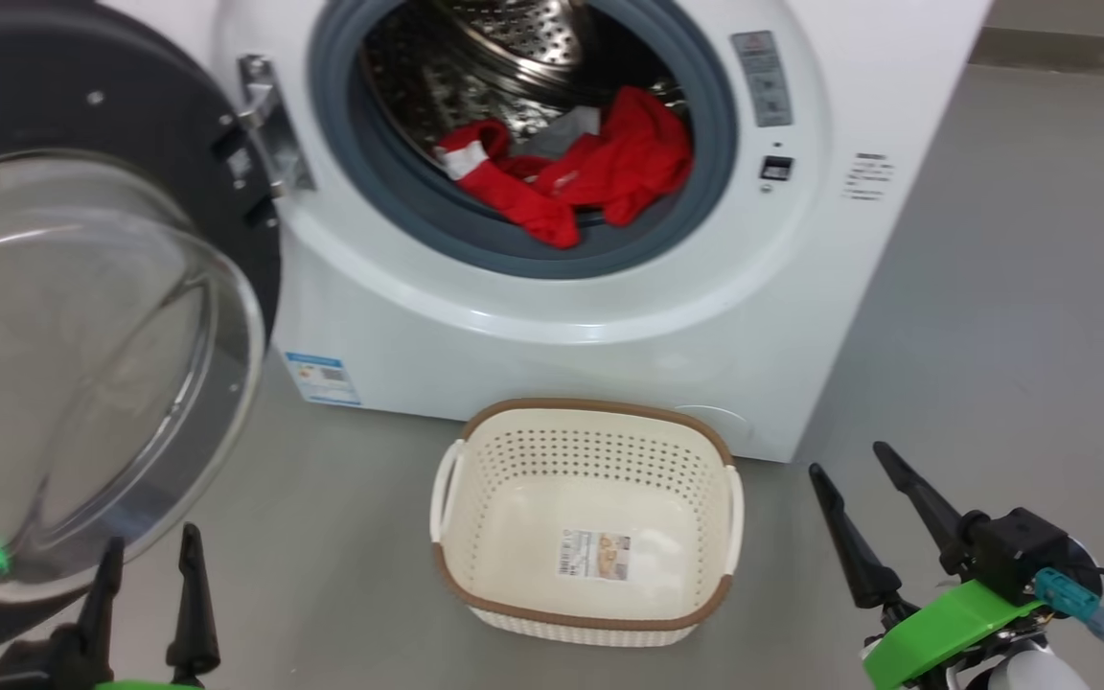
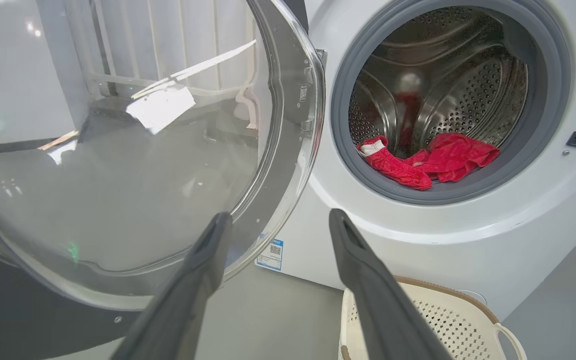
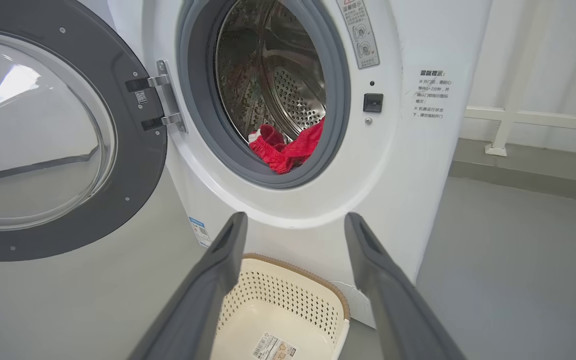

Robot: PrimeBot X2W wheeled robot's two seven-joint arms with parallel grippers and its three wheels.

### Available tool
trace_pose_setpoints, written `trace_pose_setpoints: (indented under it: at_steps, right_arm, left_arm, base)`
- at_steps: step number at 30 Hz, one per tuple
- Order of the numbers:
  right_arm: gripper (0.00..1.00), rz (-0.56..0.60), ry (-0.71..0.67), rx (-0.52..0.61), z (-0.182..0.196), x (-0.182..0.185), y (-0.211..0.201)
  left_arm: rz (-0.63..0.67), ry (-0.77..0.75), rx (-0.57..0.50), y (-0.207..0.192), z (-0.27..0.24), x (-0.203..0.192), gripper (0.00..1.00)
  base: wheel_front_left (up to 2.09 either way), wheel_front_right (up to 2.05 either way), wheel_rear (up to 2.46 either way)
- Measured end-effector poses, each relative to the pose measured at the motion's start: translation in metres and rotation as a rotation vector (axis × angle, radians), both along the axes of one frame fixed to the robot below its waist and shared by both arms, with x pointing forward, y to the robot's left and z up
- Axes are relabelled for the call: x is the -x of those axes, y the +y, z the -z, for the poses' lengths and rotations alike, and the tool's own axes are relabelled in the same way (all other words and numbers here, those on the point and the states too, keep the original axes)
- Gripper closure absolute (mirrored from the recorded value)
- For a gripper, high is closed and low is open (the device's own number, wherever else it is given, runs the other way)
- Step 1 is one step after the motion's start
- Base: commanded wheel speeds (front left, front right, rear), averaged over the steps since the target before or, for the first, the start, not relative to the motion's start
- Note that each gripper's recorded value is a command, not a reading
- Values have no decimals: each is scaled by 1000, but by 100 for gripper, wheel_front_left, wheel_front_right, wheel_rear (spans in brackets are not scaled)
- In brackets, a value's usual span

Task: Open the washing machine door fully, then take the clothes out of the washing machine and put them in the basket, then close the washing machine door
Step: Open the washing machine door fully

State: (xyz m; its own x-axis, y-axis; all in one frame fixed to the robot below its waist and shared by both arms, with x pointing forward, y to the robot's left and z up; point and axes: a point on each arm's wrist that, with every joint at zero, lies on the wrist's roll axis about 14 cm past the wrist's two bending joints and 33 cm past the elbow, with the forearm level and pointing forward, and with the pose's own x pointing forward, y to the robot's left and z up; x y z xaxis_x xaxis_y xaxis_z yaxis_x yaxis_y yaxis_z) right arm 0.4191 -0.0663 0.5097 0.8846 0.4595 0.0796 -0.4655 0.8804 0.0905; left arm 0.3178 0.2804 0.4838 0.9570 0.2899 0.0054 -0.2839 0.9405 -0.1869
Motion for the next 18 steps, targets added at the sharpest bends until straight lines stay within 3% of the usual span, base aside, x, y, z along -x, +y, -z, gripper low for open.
trace_pose_setpoints:
  at_steps: [18]
  right_arm:
    - [0,283,13,4,3,22,-100]
  left_arm:
    - [254,-21,24,-79,-2,-44,0]
  base:
    - [0,0,0]
